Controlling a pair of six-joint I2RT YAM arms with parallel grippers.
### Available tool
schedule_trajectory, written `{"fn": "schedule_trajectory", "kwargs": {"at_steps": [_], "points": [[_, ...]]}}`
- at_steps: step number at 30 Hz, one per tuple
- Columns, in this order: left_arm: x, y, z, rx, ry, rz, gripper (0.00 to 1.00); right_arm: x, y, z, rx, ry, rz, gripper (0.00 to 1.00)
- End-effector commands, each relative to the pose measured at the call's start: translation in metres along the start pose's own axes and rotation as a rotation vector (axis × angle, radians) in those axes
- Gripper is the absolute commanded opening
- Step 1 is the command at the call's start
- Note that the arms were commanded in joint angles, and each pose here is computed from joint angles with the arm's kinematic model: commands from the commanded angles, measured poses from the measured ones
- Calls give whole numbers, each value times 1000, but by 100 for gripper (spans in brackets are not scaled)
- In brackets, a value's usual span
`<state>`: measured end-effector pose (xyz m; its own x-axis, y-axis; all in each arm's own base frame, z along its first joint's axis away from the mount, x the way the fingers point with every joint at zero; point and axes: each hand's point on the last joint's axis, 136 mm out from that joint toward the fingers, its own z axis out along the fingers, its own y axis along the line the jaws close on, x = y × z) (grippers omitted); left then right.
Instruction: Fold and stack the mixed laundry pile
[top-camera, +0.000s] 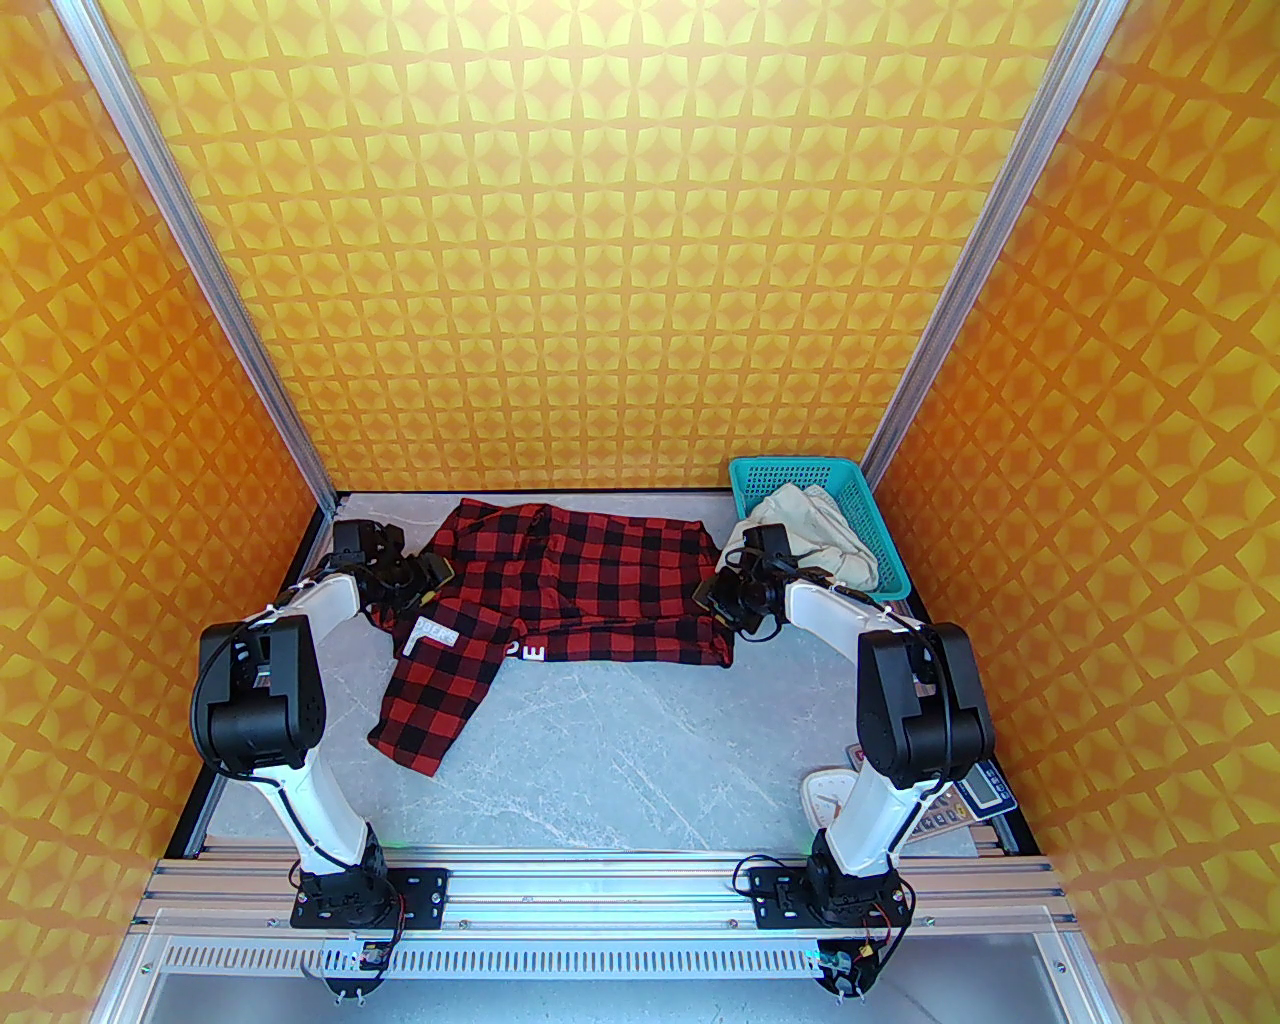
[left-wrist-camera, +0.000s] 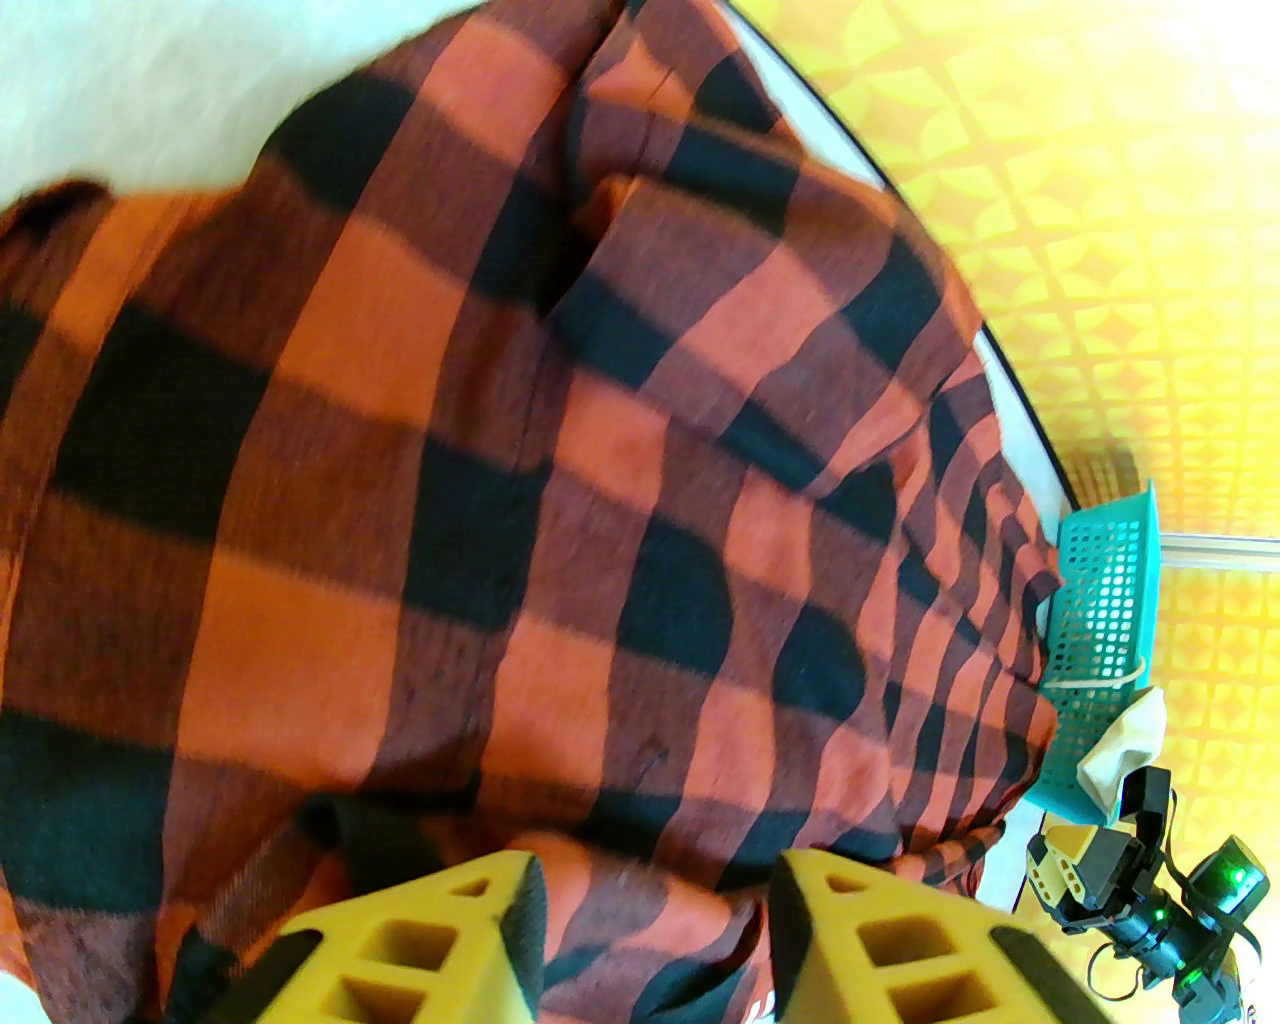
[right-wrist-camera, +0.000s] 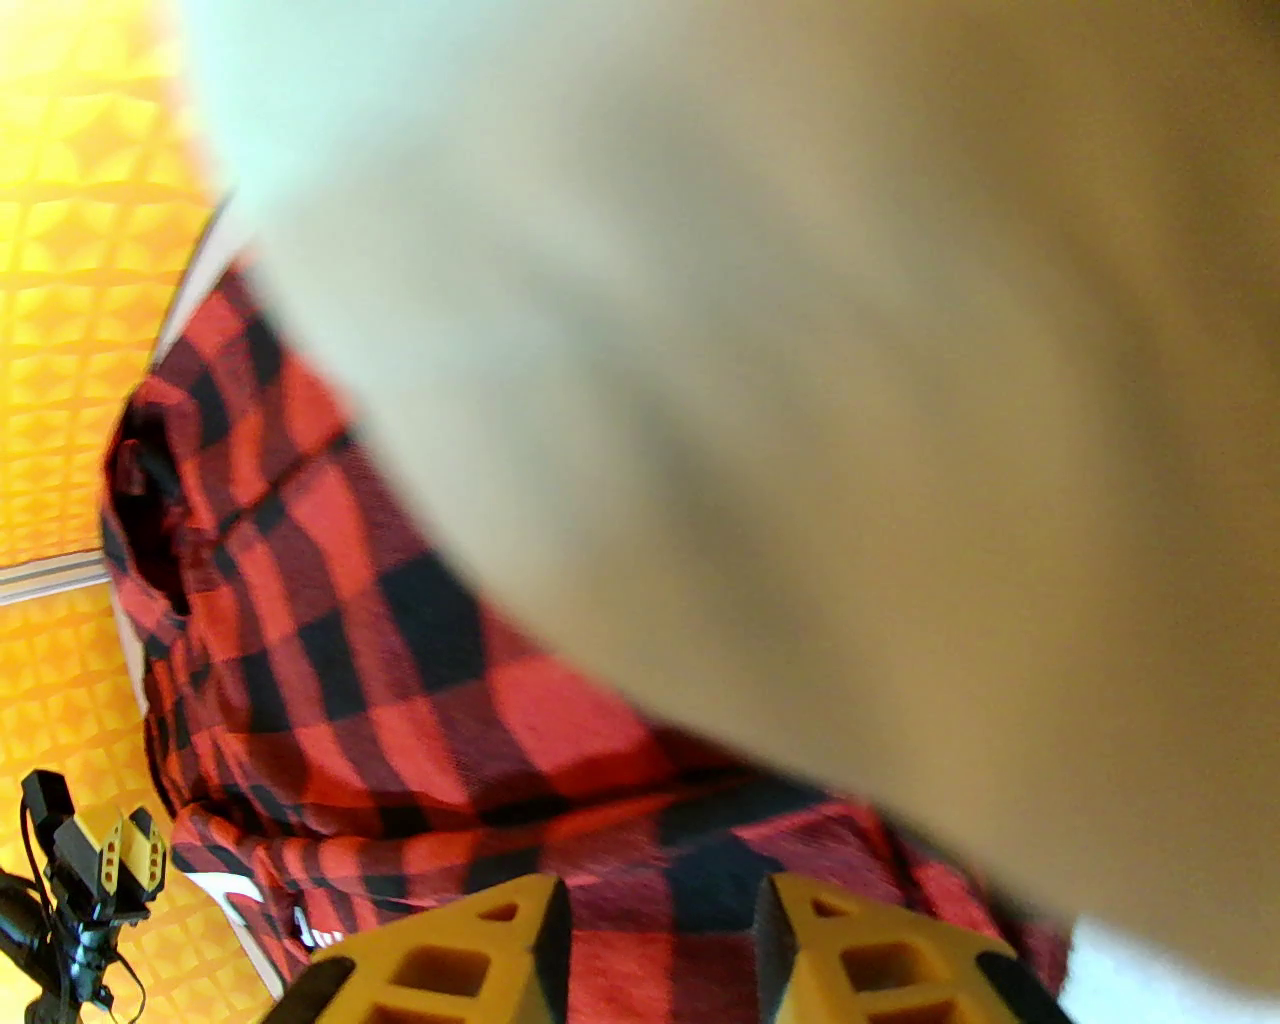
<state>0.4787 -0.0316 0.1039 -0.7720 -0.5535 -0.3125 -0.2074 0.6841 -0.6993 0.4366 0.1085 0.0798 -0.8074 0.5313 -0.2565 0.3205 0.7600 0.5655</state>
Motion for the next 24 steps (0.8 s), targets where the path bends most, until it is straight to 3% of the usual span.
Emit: {"fn": "schedule_trajectory", "kwargs": {"at_steps": [1,4,10,17,24], "points": [[-12,-10,-14,-12,-49,43,44,1,20,-9,-48,-20,-90,38],[8,4,-36,-112,-48,85,50,25,25,-12,-40,-7,-157,39],[69,50,-60,-297,71,132,54,68,27,15,-40,89,-192,41],[102,70,-72,-357,129,113,67,52,52,45,-79,101,-193,44],[120,98,-75,-469,202,112,71,18,59,65,-29,51,-238,46]]}}
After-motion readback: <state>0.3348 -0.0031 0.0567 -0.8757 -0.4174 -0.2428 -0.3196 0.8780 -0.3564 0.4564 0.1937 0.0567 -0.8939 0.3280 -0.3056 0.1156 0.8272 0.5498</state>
